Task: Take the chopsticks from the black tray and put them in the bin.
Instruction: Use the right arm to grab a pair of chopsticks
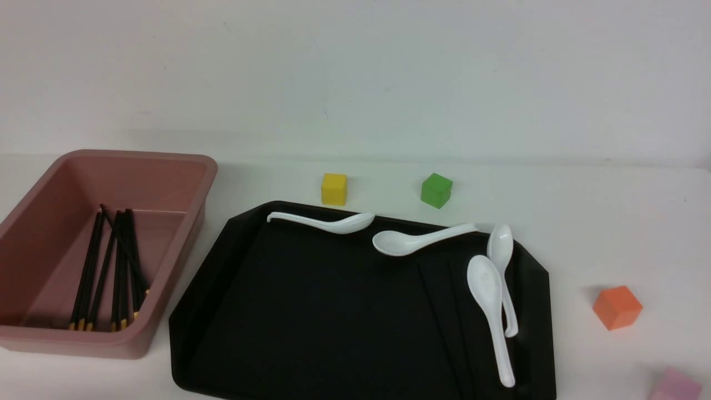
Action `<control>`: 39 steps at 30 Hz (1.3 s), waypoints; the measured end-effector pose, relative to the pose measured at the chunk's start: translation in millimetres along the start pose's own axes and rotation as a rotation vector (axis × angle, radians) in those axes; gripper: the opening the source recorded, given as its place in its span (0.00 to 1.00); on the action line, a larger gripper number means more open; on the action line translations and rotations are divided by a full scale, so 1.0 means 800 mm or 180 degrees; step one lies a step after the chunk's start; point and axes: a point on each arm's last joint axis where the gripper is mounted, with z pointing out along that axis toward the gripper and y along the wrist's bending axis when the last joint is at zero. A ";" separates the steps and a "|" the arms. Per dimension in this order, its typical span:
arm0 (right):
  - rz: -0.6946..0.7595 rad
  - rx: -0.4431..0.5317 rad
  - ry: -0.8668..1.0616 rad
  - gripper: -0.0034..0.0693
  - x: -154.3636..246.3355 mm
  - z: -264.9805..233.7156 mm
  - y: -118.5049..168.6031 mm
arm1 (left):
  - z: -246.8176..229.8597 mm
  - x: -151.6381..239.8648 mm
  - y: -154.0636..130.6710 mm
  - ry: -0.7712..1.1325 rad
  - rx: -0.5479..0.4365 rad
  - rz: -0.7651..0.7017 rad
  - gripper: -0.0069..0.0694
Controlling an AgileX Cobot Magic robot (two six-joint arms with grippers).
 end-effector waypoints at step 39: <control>0.3030 -0.0771 -0.0444 0.37 -0.022 -0.002 0.016 | 0.000 0.000 0.000 0.0000 0.0000 0.0000 0.40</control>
